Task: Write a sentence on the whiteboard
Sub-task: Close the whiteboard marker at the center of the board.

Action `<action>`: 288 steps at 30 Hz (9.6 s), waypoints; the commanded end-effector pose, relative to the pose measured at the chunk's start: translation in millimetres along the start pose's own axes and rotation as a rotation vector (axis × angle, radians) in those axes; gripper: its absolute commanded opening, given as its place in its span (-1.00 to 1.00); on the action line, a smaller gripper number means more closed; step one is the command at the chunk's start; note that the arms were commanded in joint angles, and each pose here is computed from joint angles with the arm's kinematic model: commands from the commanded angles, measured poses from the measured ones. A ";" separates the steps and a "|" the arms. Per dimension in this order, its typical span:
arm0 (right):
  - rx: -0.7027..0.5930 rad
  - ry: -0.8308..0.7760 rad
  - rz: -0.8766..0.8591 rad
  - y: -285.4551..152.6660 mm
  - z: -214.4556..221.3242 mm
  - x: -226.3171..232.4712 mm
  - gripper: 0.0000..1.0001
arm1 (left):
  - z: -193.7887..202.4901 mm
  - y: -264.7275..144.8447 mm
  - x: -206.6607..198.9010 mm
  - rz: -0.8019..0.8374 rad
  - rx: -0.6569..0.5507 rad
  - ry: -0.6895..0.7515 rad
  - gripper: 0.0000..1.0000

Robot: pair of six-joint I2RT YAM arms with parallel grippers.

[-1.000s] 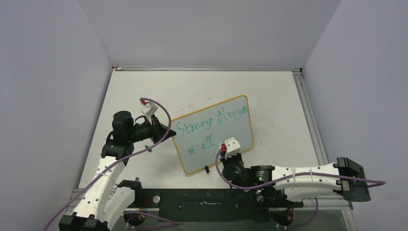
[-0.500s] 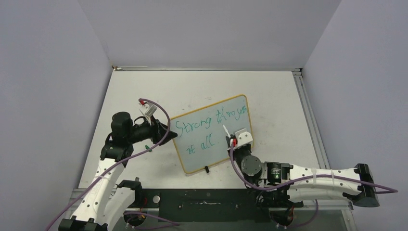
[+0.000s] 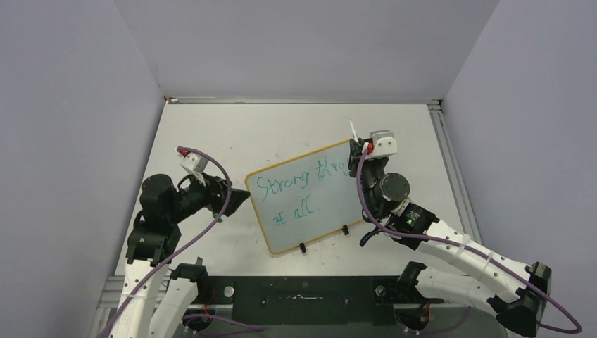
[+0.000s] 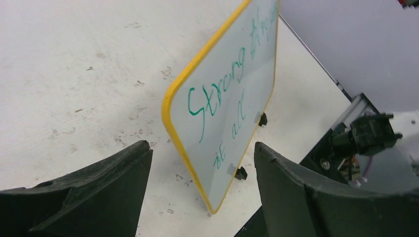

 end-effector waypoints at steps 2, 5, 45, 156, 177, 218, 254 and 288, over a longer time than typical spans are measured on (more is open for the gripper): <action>-0.111 0.092 -0.023 4.7 -34.9 -5.0 -0.89 | -24.9 -21.0 1.1 -0.314 -0.159 -0.168 0.47; -0.127 0.112 -0.003 1.3 -39.0 -11.5 -0.89 | -27.9 -31.2 16.5 -0.556 -0.264 -0.316 0.47; -0.190 0.229 0.052 -30.1 -30.0 -40.4 -0.85 | 99.3 28.0 166.3 -1.227 -0.039 -0.728 -0.33; 0.674 0.327 -1.619 -102.5 15.9 69.8 -0.89 | 79.2 18.7 -87.4 0.689 0.556 0.137 -1.00; 0.707 0.342 -1.668 -104.5 25.3 73.6 -0.89 | 78.3 23.5 -89.8 0.701 0.568 0.149 -1.00; 0.559 0.592 -1.692 -130.2 62.1 91.7 -0.89 | 69.7 42.7 -114.8 0.626 0.457 0.182 -0.79; 0.106 0.627 -1.265 -100.3 5.6 65.8 -0.89 | 22.3 26.5 -114.1 0.508 0.162 -0.223 0.12; 0.034 0.684 -1.324 -101.6 -0.7 69.3 -0.89 | 31.6 22.2 -121.9 0.712 0.252 -0.219 -1.00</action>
Point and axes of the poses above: each gripper's point midway between its finger pads, its own y axis out along the fingers, its own x axis along the line the jaws close on, z = x × y, the point moved 8 cm from there along -y, back along the fingers, and after that the axes turned 11 degrees about -y, right-handed, at the moved point
